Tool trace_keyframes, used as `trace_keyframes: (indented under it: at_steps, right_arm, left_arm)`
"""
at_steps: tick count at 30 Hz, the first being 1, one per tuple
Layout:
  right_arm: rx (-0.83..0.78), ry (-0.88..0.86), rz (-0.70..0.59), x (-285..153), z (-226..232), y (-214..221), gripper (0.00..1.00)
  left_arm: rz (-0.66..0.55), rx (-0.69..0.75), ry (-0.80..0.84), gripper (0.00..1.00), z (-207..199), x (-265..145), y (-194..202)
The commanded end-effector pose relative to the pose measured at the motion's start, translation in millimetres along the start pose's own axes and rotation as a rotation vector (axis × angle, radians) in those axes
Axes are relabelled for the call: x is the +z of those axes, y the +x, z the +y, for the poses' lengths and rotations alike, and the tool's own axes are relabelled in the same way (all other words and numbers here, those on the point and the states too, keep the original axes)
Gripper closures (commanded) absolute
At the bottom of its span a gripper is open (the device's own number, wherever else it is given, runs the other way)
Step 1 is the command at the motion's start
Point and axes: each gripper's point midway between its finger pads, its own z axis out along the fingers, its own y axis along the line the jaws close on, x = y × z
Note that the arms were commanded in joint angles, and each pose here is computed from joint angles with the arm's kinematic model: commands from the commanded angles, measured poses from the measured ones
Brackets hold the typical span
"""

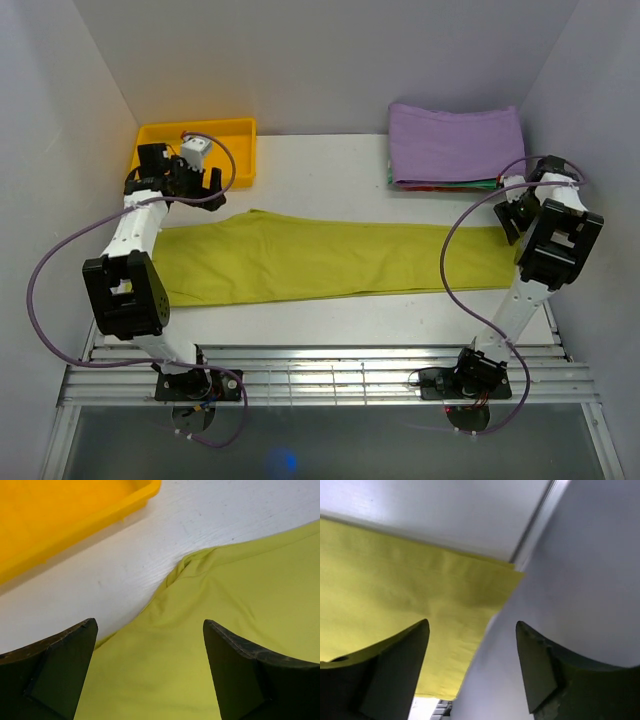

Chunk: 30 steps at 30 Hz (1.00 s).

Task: Fold and stack the trousers
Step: Fold the trousers

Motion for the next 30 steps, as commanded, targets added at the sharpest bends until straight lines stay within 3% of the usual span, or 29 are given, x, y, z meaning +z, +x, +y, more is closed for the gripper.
trace_keyframes:
  at_steps: [1,6,9,16,22,30]
  right_arm:
    - [0.052,0.06,-0.097,-36.5,-24.2,-23.0,0.22]
    - [0.144,-0.056,-0.139,-55.5,-7.8,5.9,0.16]
    - [0.231,-0.146,-0.104,-37.5,2.6,35.2,0.17]
    - [0.383,-0.34,-0.112,-11.4,19.2,56.5,0.22]
    - [0.427,-0.403,-0.077,10.7,33.5,65.7,0.31]
    - [0.443,-0.383,0.0,30.2,34.7,81.1,0.32]
  left_arm:
    - [0.049,-0.193,0.064,0.02,-12.3,-25.2,24.0]
    - [0.01,-0.182,0.025,0.02,-14.6,-42.7,35.0]
    - [-0.015,-0.186,0.049,0.02,-25.1,-48.6,33.0]
    - [-0.047,-0.203,0.088,0.02,-32.5,-52.0,22.1]
    - [-0.064,-0.211,0.1,0.02,-33.1,-53.0,14.0]
    - [-0.075,-0.211,0.096,0.02,-32.6,-54.9,9.9]
